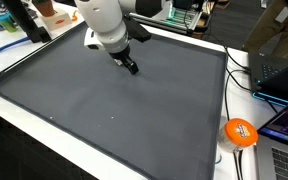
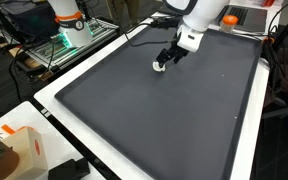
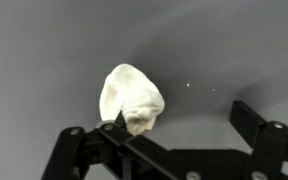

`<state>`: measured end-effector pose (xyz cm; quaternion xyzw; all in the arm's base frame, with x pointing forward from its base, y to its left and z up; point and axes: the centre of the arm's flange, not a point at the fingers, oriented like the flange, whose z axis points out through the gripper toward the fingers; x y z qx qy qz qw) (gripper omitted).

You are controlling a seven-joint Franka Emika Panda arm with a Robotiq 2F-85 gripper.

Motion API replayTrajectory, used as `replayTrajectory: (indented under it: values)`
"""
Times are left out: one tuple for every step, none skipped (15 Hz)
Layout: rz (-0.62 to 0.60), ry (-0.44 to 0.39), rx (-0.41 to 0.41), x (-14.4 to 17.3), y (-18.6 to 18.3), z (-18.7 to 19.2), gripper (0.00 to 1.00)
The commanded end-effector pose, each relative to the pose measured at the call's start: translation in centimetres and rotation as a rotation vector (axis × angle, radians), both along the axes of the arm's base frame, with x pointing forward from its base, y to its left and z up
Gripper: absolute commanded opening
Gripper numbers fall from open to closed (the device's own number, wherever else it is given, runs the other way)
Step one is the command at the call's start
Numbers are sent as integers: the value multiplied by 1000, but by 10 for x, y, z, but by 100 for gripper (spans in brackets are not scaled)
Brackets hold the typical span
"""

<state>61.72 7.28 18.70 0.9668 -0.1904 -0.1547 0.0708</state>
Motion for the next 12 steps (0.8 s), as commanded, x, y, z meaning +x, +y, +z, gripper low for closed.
replayTrajectory:
  values:
    - [-6, 42, -83, -5, -4, -13, 100]
    - [-4, 37, -109, -6, -4, -12, 100]
    - [2, 33, -133, -6, -4, -10, 100]
    - [10, 19, -153, -7, -2, 1, 100]
    - [24, 7, -160, -8, -1, 13, 100]
    - [40, -7, -159, -9, 1, 27, 100]
    - [55, -23, -169, -10, 1, 38, 100]
    - [73, -37, -183, -11, 2, 52, 100]
    - [87, -41, -184, -11, 2, 61, 100]
    - [99, -49, -162, -11, 3, 71, 100]
    - [108, -61, -158, -12, 4, 80, 100]
    - [126, -88, -154, -14, 5, 90, 100]
